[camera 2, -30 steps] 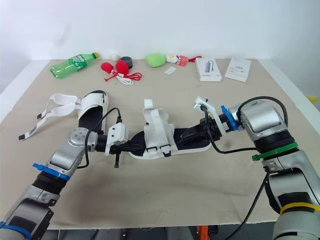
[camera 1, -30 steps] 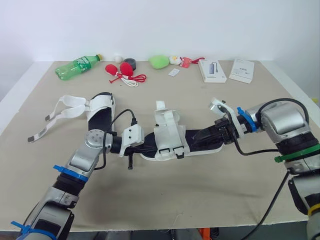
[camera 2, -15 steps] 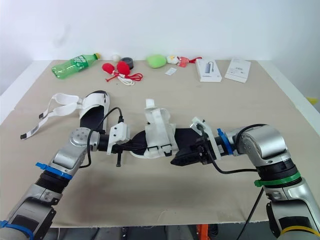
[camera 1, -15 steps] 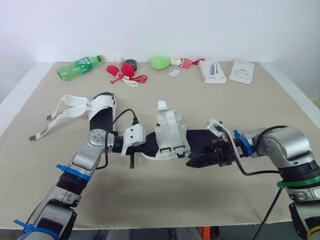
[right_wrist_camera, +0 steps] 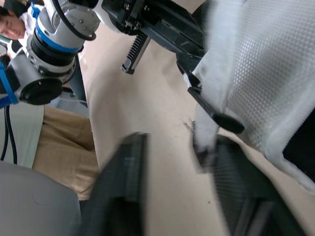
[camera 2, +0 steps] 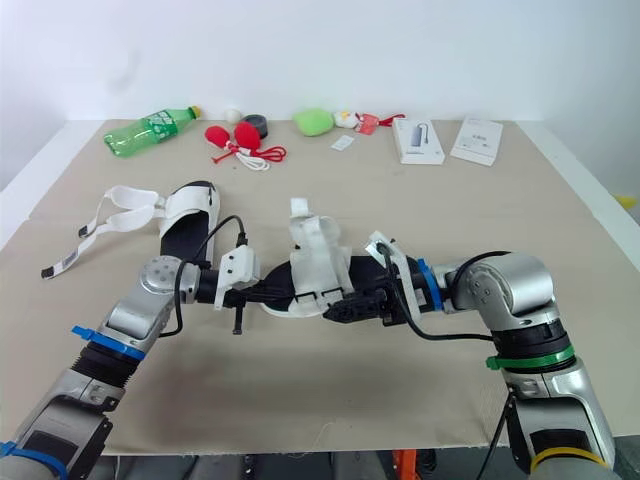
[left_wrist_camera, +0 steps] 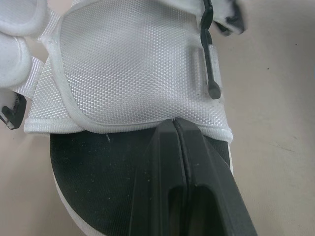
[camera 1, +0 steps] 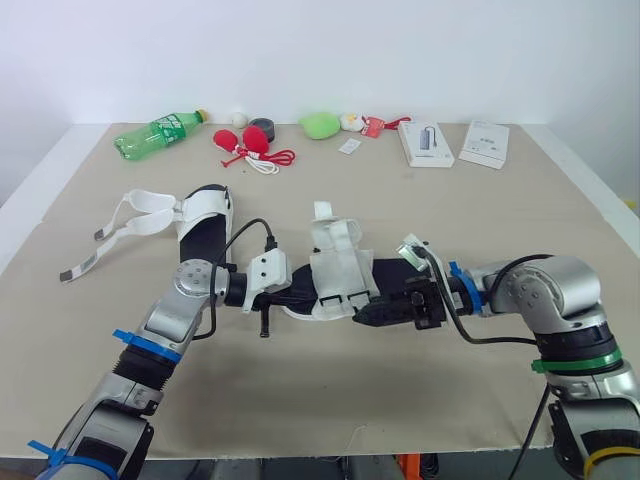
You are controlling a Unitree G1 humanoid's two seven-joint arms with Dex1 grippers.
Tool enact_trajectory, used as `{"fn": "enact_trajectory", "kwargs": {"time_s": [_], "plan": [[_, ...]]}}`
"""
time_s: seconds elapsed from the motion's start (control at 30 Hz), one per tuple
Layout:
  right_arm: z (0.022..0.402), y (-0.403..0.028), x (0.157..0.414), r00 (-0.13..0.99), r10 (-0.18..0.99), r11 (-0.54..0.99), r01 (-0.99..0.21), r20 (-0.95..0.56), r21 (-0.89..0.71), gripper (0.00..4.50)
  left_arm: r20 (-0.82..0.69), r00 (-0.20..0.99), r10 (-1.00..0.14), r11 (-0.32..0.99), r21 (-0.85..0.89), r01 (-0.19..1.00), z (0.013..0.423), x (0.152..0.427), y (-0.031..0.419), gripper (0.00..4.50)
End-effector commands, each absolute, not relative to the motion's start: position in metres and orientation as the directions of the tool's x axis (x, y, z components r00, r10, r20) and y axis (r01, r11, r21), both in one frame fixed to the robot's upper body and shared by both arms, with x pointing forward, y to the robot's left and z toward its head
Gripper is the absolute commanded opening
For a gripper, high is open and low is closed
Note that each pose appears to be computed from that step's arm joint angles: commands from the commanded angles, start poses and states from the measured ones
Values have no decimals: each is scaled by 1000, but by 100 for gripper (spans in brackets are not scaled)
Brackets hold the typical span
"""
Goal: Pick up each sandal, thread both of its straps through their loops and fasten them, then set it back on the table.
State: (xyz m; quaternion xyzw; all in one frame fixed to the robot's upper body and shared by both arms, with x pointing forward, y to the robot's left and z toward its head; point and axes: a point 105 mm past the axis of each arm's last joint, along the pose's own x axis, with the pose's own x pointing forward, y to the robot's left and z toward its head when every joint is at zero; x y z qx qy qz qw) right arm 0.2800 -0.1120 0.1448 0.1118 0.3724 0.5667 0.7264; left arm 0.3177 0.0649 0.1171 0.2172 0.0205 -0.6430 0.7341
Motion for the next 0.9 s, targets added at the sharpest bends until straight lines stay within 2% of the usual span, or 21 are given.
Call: {"fn": "enact_trajectory", "kwargs": {"time_s": [0.03, 0.07, 0.2, 0.4, 0.9], "plan": [[156, -113, 282, 107, 921, 325, -742, -375, 586, 59, -314, 168, -934, 73, 295, 953, 116, 316, 64, 0], [154, -113, 282, 110, 919, 330, -737, -377, 590, 3, -314, 169, -934, 73, 294, 953, 115, 316, 64, 0], [146, -116, 277, 106, 913, 347, -709, -395, 613, 3, -315, 167, -934, 71, 294, 953, 115, 316, 63, 0], [118, -119, 248, 29, 885, 365, -663, -464, 653, 3, -311, 165, -936, 70, 294, 953, 115, 316, 61, 0], [96, -129, 217, -51, 844, 404, -593, -534, 696, 3, -308, 155, -939, 63, 290, 955, 114, 316, 57, 0]]}}
